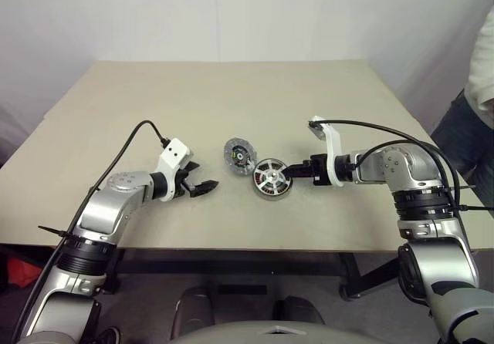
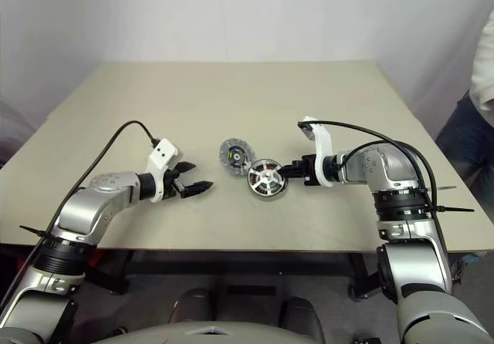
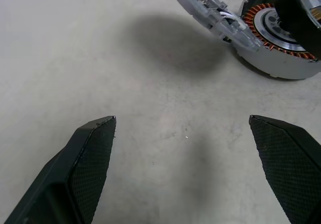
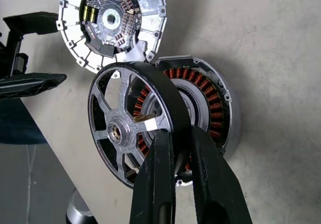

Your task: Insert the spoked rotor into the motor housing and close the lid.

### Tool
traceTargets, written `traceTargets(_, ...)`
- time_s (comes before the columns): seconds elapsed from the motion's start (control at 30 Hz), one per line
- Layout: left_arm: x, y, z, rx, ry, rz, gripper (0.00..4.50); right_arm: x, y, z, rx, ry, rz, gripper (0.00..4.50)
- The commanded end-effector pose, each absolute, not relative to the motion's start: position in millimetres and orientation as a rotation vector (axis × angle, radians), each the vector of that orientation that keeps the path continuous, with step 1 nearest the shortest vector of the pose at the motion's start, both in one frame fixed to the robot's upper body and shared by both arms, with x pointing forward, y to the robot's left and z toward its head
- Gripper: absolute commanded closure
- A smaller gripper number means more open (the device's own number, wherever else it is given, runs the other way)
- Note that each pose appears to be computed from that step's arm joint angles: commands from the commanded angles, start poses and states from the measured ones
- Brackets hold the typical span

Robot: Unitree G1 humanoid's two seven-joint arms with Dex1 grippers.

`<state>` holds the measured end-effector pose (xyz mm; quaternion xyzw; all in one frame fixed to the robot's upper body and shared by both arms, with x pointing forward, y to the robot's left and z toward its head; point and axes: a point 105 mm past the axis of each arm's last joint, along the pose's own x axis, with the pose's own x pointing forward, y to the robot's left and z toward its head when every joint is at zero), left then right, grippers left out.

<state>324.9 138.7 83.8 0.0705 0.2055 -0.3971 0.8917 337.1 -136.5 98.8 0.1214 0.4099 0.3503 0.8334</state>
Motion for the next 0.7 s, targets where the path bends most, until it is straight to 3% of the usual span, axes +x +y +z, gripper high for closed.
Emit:
traceTargets(0.03,325.7,138.8,96.6,0.166,0.381,-0.826,0.00,345.5,-142.6,108.2,0.195,0.820,0.715,4.35)
traceTargets(0.7,324.1,137.6,93.1,0.159,0.389,-0.826,0.00,351.4,-141.3,106.0,0.194,0.819,0.696,4.35)
